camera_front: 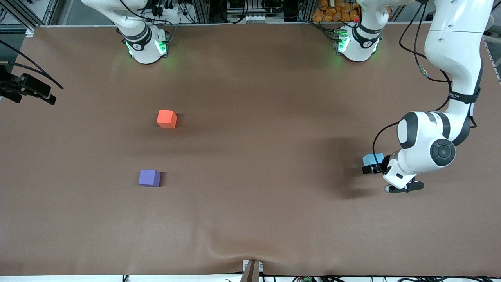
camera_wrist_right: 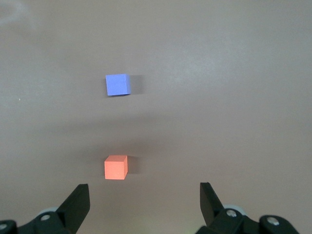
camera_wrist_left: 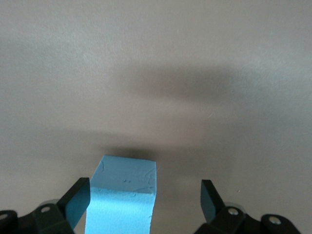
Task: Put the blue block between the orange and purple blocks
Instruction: 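Lower the left gripper around the blue cube and close it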
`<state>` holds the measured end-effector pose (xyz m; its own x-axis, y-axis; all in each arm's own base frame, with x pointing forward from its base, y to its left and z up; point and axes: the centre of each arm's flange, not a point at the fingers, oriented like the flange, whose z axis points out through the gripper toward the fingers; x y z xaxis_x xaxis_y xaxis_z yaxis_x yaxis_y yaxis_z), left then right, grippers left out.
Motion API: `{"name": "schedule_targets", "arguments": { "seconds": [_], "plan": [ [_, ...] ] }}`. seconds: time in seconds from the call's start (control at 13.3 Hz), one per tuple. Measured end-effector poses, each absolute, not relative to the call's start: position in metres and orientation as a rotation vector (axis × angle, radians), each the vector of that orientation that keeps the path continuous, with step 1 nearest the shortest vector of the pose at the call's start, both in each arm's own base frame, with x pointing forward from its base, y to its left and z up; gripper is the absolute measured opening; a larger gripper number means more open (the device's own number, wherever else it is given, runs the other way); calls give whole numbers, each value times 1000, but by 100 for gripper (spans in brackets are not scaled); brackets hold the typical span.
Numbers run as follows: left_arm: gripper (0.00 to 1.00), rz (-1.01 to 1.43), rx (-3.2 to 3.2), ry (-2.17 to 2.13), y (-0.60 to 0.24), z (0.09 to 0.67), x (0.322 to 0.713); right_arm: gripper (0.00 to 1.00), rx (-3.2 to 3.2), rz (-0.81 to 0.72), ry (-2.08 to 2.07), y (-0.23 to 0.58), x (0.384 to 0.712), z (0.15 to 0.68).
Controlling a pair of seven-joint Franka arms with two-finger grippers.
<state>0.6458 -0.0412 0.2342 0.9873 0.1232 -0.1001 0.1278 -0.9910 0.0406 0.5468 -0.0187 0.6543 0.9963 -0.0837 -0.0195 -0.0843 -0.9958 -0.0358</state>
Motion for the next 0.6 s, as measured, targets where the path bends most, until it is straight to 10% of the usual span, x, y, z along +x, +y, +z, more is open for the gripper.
{"name": "schedule_targets", "arguments": {
  "seconds": [0.6],
  "plan": [
    [100, -194, 3087, 129, -30, 222, 637, 100, -3102, 28, 131, -19, 547, 654]
  ]
}}
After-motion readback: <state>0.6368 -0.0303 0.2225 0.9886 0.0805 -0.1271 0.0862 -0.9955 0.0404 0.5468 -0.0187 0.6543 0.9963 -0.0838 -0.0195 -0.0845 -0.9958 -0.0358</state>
